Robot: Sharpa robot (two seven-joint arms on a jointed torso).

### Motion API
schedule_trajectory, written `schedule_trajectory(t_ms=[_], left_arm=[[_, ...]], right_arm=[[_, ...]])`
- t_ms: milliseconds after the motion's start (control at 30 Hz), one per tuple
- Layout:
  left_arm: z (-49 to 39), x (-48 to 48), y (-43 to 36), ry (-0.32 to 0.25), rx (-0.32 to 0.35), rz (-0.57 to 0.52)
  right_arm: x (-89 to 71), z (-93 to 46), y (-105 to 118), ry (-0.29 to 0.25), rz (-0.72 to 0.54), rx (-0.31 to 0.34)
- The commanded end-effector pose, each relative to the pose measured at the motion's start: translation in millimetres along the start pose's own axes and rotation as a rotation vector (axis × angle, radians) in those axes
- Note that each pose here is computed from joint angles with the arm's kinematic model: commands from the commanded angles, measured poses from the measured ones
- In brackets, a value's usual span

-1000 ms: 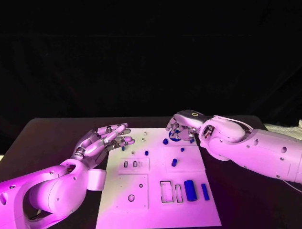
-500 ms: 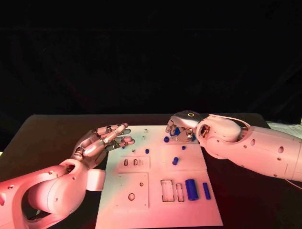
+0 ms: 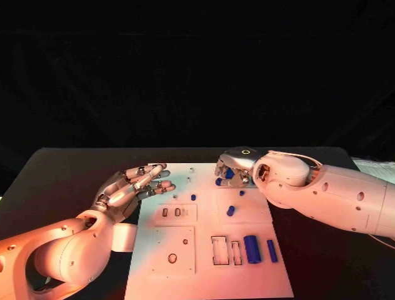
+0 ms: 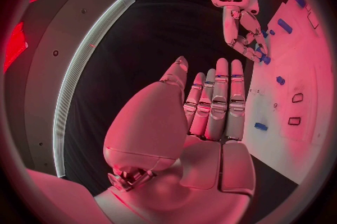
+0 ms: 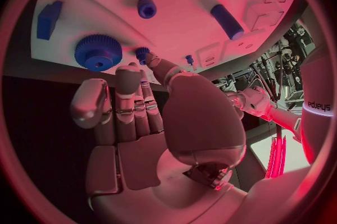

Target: Assemble the parts on the task board

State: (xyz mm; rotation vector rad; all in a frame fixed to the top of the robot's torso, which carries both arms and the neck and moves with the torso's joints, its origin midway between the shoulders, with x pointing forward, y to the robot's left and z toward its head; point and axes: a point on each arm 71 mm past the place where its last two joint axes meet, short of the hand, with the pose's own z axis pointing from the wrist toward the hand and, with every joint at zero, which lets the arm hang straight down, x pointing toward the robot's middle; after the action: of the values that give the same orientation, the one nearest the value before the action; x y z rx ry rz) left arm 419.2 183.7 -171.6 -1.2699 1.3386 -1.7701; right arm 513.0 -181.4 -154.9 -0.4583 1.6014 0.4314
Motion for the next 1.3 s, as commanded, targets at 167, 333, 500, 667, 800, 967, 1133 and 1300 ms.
schedule_trajectory(t_ms=[167,333,500,667,800,967,1133,1300], left_arm=[[0.3,3.2,-0.6,0.023,-0.001,-0.011],[0.6,2.9,-0.3,0.022,-0.004,-0.011],[0.7,2.6,-0.1,0.021,-0.007,-0.01],[0.5,2.3,0.0,0.021,-0.01,-0.01],[0.5,2.2,0.0,0.021,-0.011,-0.01],[0.5,2.1,0.0,0.021,-0.011,-0.01],[0.5,1.8,0.0,0.02,-0.011,-0.009],[0.6,1.5,0.0,0.019,-0.011,-0.009]], right_arm=[[2.2,3.2,2,0.031,-0.023,-0.005],[3.3,4.3,2,0.043,-0.024,-0.005],[3.9,4.5,3,0.053,-0.026,-0.008],[4.1,4.1,4,0.056,-0.032,-0.008],[2.7,3.9,5,0.039,-0.035,-0.016],[-1.0,3.8,8,-0.009,-0.036,-0.029],[-6.1,2.8,10,-0.068,-0.036,-0.033],[-13.2,2.7,11,-0.13,-0.042,-0.021]])
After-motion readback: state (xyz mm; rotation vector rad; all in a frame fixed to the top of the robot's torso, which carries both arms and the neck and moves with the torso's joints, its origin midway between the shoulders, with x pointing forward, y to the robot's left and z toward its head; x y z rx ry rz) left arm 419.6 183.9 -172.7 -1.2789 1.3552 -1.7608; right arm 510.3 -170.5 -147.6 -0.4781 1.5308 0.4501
